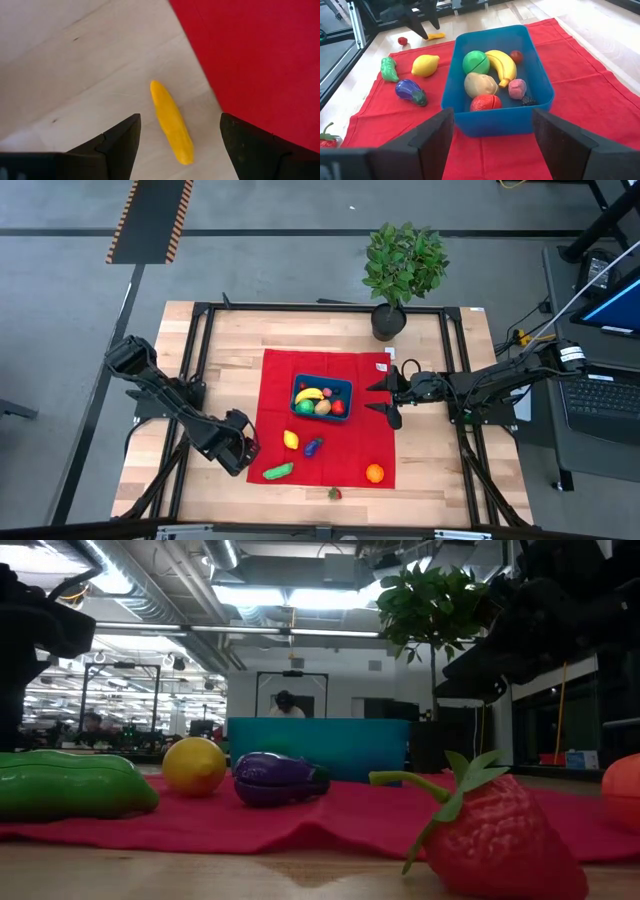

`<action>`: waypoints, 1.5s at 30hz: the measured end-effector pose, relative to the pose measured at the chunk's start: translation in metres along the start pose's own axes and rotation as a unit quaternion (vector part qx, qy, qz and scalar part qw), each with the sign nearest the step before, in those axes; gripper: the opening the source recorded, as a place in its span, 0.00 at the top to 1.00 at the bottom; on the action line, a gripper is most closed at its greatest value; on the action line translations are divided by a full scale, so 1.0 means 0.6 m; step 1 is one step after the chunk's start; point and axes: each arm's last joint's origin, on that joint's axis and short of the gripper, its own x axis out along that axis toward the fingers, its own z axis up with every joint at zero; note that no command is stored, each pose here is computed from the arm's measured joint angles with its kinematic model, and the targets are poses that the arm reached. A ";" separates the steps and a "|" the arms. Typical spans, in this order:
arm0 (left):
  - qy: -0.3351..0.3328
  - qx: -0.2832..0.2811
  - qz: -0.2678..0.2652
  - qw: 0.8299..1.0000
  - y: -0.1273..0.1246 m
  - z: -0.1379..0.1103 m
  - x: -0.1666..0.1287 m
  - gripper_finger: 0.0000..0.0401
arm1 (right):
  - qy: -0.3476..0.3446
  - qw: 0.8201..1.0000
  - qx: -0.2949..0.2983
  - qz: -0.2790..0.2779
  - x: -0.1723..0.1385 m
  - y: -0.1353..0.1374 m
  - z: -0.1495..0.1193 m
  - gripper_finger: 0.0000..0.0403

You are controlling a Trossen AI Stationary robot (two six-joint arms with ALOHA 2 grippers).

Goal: Pick and placing Produce into tupperware
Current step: Put the yellow corn into the blue bin

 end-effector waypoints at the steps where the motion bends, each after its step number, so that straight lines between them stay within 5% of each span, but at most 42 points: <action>1: 0.000 0.000 0.001 1.000 0.000 0.000 0.000 0.34 | 0.000 1.000 0.000 0.000 0.000 0.000 0.000 0.34; 30: 0.024 0.003 0.032 0.999 -0.002 -0.006 0.019 0.42 | 0.003 1.000 0.000 -0.001 0.000 0.000 -0.001 0.34; 45: 0.026 0.007 0.006 1.000 -0.002 -0.008 0.028 0.42 | 0.003 1.000 0.001 -0.001 0.000 0.000 -0.001 0.34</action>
